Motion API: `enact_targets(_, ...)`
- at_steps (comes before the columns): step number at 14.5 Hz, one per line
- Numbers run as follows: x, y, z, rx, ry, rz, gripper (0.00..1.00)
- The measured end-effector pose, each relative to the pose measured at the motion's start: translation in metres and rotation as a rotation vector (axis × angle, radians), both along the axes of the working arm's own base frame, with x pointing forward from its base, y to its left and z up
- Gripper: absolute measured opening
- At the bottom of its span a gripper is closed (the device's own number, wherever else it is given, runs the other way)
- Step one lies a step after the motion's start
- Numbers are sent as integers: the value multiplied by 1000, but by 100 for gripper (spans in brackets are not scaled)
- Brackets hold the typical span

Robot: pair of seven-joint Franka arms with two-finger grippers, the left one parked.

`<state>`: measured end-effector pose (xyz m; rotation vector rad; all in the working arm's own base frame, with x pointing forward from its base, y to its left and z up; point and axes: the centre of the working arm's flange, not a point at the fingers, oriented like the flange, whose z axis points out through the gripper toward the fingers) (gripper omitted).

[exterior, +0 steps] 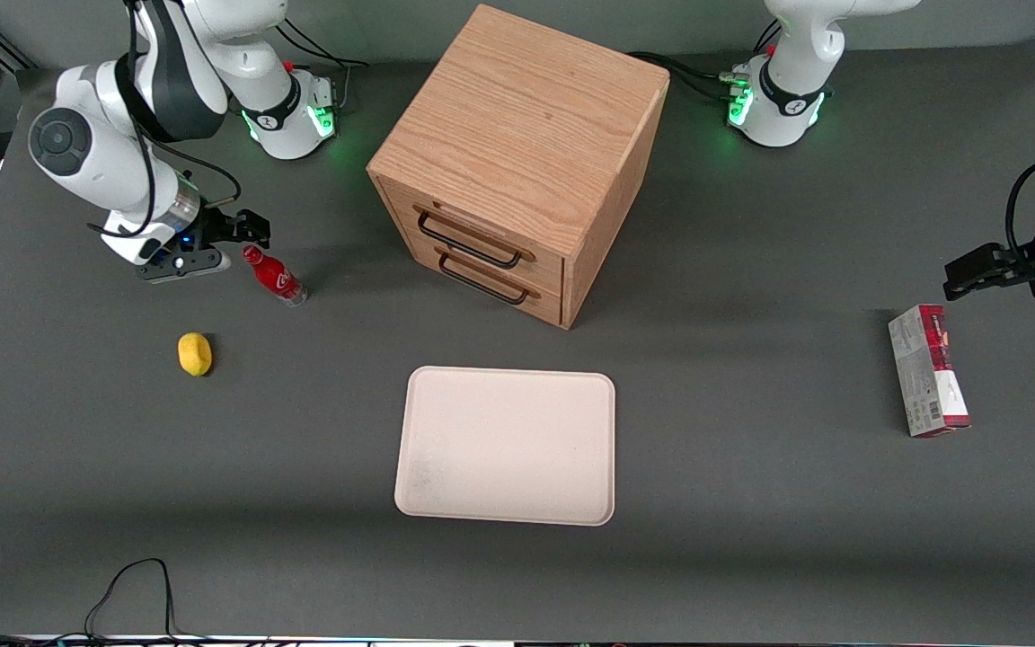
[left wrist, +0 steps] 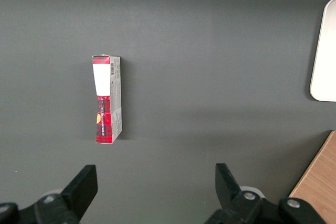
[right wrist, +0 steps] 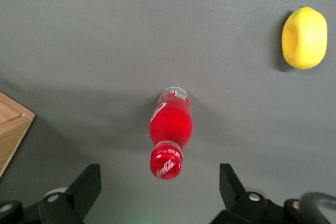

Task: Place coke bottle on tray
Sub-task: 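Move the open right gripper over the red Coca-Cola bottle, then lower the right gripper and close it around the bottle's cap end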

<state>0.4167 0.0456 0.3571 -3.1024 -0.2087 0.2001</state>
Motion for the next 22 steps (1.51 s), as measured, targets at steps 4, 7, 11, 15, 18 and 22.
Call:
enact_targets(4, -5, -1, -17, -3, 3, 1, 100)
enact_targets(7, -4, 0, -21, -4, 5, 1, 100)
enact_targets(11, -4, 0, -27, -5, 2, 0, 100)
enact_targets(15, -6, -1, -30, -6, 6, 0, 100)
enact_targets(18, -5, -1, -31, -6, 3, 0, 99)
enact_targets(22, -5, -1, -32, -6, 5, 1, 66)
